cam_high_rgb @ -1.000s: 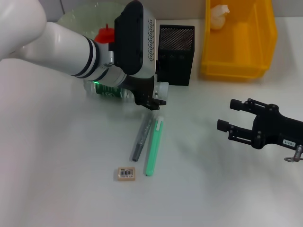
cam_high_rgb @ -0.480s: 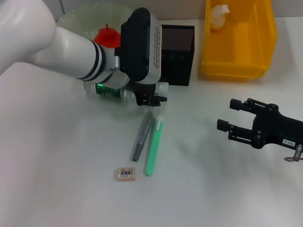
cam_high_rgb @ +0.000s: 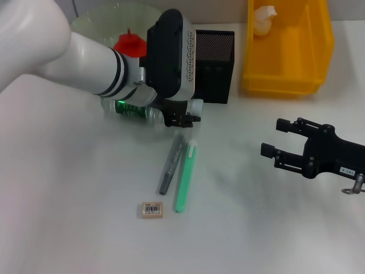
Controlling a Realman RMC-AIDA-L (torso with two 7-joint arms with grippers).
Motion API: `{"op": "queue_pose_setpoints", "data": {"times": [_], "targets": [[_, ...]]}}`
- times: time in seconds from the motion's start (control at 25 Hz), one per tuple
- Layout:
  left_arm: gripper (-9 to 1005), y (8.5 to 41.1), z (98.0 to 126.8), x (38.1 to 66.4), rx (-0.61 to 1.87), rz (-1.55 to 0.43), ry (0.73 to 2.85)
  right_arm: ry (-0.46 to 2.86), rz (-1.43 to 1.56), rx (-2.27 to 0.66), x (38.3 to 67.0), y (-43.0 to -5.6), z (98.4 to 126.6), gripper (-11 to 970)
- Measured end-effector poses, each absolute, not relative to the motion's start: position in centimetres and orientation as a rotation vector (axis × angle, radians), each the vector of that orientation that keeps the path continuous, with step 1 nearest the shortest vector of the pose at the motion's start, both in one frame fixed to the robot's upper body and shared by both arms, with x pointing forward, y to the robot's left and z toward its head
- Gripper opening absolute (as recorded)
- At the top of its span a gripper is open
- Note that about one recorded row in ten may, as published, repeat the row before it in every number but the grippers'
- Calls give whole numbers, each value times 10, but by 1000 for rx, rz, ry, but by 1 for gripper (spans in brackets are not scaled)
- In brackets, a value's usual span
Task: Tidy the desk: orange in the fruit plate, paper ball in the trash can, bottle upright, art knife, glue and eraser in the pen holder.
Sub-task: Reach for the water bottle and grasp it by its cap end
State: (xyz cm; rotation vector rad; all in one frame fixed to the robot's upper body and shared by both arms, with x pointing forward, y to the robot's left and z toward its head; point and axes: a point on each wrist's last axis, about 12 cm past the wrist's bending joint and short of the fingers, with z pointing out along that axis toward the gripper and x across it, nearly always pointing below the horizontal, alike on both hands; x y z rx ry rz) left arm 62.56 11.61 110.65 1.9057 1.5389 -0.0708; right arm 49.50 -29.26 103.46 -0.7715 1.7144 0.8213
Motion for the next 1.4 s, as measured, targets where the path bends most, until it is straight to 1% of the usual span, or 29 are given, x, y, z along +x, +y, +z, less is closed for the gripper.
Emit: {"op": "queue_pose_setpoints", "data": {"times": [0.76,1.16,1.4], "targets": [[463,112,1101,625,1936,-32,1539,1717,822,-769,496,-292,1035,739],[480,111,1102,625,1933,-33,1538,1715,821,-772,498,-291,1036,739],[555,111,1102,625,1932,-23,1537,1714,822,-773,499,-291,1036,739]]}}
